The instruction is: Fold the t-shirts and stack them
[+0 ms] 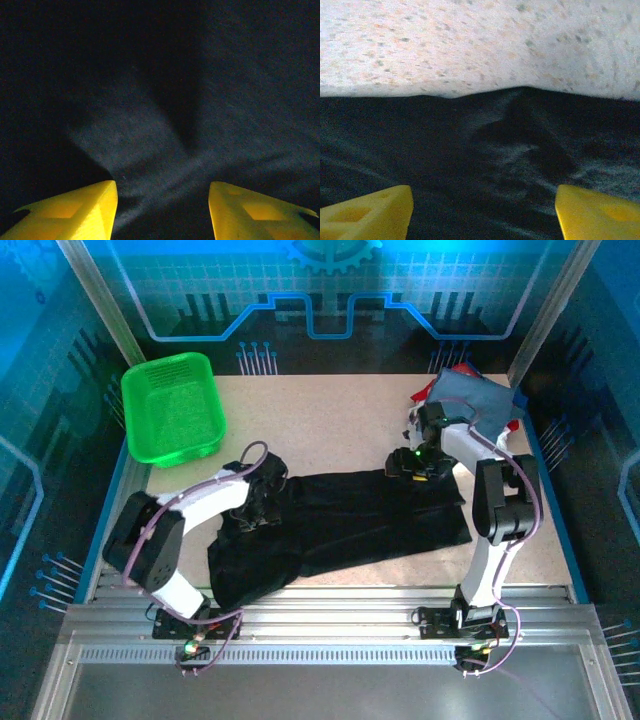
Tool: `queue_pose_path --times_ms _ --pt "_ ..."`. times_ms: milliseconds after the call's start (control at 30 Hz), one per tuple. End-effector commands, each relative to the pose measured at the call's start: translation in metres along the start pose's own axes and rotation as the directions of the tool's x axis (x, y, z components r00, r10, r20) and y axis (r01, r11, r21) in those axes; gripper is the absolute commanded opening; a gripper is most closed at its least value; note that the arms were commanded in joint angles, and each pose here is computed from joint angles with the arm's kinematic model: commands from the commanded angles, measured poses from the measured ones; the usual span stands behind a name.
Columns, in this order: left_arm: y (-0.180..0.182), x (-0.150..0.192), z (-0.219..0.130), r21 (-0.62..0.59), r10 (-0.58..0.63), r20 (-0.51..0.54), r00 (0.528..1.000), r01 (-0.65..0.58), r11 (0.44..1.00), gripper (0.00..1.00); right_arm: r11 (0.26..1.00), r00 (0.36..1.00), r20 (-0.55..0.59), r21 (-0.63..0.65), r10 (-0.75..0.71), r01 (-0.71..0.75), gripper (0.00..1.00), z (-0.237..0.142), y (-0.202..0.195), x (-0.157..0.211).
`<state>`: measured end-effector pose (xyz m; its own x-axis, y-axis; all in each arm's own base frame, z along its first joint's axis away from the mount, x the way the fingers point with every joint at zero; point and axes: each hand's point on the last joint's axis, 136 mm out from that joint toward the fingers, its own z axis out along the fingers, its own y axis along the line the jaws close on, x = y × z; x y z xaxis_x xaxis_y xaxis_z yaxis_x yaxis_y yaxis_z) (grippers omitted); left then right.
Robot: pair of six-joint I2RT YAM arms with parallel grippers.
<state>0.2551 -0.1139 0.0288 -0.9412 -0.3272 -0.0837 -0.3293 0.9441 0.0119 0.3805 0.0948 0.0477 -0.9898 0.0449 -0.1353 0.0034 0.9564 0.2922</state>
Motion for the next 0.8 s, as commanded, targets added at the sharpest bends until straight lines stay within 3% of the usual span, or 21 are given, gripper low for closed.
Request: queue_pose_path --times_ms 0,100,333,533,767 --pt "0.004 -0.015 0.003 -0.086 -0.053 0.009 0.999 0.054 0.995 0.49 0.989 0.989 -0.107 0.115 0.103 -0.091 0.68 0.016 -0.019 0.024" --pt "-0.011 -0.039 0.015 -0.093 -0.036 0.026 0.999 0.038 0.995 0.48 0.965 0.978 -0.133 0.229 0.162 -0.129 0.64 0.023 -0.039 0.037" --pt "-0.033 -0.128 0.033 -0.108 0.005 0.078 0.997 0.003 0.994 0.46 0.93 0.964 -0.188 0.349 0.189 -0.114 0.61 0.024 -0.059 0.064" --pt "-0.09 -0.212 0.032 -0.079 0.142 0.125 0.982 -0.132 0.988 0.47 0.94 0.953 -0.227 0.319 0.202 -0.124 0.62 0.02 -0.05 0.086" --pt "-0.131 -0.267 0.046 0.084 0.104 0.156 0.982 -0.118 0.989 0.51 0.959 0.918 -0.338 0.253 0.208 -0.124 0.64 0.026 -0.019 0.133"
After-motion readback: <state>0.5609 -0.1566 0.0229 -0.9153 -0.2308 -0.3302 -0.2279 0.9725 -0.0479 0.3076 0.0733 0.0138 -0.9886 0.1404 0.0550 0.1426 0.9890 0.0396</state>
